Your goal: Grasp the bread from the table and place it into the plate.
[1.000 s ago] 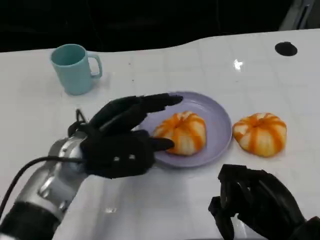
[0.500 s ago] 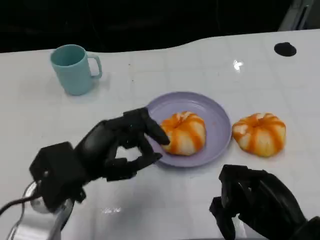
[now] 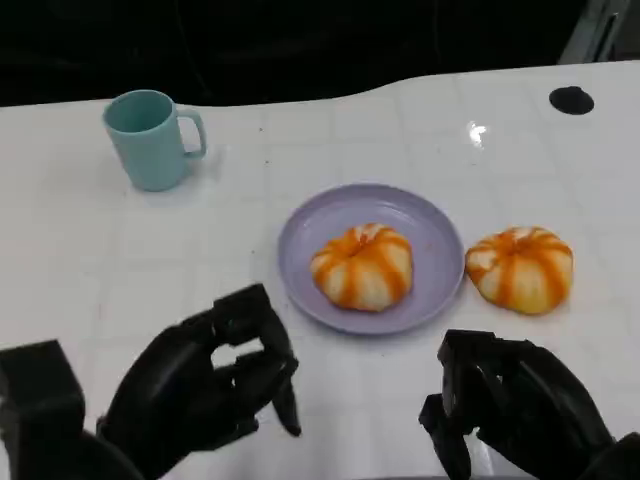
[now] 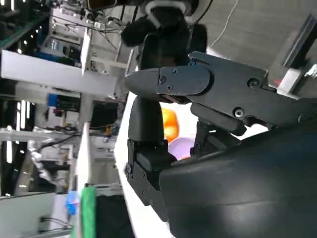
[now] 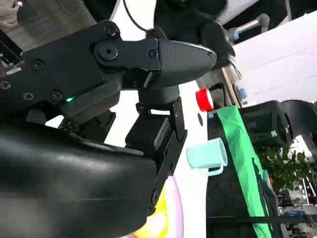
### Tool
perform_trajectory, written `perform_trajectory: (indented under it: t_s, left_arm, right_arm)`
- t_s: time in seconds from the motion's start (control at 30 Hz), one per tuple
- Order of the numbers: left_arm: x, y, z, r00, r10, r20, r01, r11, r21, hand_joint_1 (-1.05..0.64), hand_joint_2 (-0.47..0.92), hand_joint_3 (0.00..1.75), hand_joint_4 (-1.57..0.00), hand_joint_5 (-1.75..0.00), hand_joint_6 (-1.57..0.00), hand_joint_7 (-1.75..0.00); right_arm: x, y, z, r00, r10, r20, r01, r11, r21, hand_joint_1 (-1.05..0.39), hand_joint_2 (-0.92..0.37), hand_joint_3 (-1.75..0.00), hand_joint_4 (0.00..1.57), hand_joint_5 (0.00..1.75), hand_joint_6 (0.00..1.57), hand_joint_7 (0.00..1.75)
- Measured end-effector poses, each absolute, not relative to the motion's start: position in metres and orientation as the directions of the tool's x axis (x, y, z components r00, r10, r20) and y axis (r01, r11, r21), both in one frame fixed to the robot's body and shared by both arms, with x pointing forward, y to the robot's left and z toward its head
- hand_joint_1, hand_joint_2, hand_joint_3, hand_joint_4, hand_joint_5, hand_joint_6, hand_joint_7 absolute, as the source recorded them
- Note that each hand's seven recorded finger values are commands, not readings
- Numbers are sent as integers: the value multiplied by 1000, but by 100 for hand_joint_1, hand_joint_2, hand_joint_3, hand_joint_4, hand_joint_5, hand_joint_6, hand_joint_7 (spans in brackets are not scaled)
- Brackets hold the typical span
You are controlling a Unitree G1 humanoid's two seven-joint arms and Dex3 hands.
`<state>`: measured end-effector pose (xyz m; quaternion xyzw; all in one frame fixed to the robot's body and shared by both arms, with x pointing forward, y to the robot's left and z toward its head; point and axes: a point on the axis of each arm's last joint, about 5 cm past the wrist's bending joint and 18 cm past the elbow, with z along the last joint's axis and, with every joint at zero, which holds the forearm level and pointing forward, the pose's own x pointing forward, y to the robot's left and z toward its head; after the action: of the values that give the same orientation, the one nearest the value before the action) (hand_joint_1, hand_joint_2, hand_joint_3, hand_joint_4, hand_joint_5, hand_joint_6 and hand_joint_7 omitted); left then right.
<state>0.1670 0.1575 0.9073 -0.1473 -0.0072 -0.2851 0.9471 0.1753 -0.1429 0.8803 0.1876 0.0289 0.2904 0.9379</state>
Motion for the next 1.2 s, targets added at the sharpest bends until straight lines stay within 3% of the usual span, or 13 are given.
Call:
perform_trajectory:
  t_s: [0.2, 0.6, 1.2]
  left_arm:
    - [153, 151, 893, 856, -509, 92, 503, 778, -377, -58, 92, 40, -87, -175, -64, -175]
    - [154, 150, 875, 864, -490, 114, 490, 770, -409, -62, 92, 32, -90, -175, -66, -175]
    - [158, 152, 872, 853, -505, 131, 510, 752, -417, -61, 92, 30, -89, -175, -65, -175]
  right_arm:
    - [176, -143, 880, 827, 560, 55, -538, 758, 368, -92, -83, -54, 121, 163, 104, 149]
    - [178, -145, 880, 824, 562, 63, -545, 758, 359, -93, -85, -54, 121, 164, 103, 151]
    - [180, -146, 880, 829, 555, 64, -539, 764, 356, -93, -83, -54, 120, 166, 103, 150]
